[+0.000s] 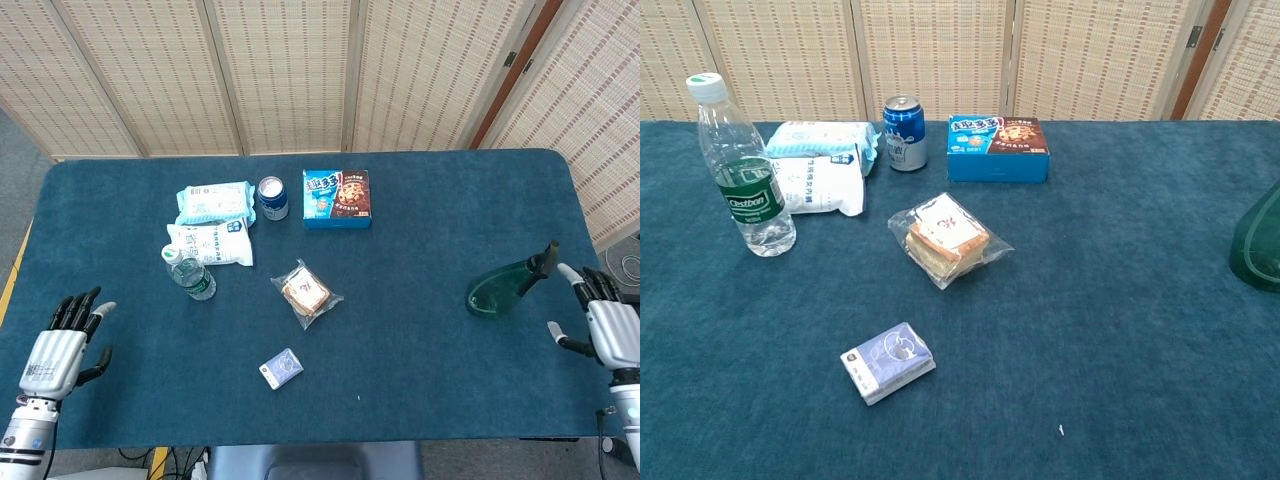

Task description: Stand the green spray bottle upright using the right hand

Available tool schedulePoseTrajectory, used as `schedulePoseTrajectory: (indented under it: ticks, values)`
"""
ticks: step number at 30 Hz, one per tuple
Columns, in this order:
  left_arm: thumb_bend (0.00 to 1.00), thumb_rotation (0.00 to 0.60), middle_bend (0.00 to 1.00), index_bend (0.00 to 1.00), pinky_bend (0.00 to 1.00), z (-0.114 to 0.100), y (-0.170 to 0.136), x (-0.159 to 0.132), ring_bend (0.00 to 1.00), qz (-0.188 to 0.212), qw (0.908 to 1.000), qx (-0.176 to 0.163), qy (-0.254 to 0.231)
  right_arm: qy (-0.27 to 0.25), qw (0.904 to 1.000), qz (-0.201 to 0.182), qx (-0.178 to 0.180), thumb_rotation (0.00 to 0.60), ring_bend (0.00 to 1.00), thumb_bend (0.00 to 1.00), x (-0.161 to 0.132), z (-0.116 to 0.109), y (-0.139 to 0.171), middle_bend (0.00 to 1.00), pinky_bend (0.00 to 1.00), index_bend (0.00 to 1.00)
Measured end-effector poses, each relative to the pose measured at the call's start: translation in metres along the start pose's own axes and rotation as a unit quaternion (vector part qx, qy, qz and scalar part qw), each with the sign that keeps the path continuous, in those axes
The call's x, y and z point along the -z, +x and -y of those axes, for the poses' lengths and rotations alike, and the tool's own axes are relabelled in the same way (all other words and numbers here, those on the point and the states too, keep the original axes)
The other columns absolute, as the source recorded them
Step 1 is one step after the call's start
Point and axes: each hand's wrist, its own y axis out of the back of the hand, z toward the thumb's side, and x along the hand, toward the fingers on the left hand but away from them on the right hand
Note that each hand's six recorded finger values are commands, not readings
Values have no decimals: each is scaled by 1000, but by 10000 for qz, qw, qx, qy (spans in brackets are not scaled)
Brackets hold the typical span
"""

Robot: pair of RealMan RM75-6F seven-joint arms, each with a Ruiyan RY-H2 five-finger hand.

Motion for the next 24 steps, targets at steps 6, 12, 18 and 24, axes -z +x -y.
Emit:
schedulePoseTrajectory:
  ticks: [6, 12, 18, 24]
  values:
    - [437, 600, 0, 152, 0, 4, -5, 0, 0, -86, 9999, -25, -126, 746, 9971, 105, -60, 600, 54, 252, 1, -11, 10, 147, 18, 107]
    - [438, 600, 0, 151, 0, 3, -12, 1, 0, -140, 9998, -71, -106, 899, 9956, 231, -79, 600, 54, 252, 10, -16, 17, 147, 18, 106]
    - [438, 600, 0, 152, 0, 0, -13, 0, 0, -113, 9998, -102, -102, 910, 9954, 304, -66, 600, 54, 252, 17, -18, 21, 147, 18, 106]
    - [437, 600, 0, 152, 0, 1, -9, -2, 0, -43, 9999, -100, -80, 931, 9952, 299, -78, 600, 54, 252, 15, -16, 21, 147, 18, 107]
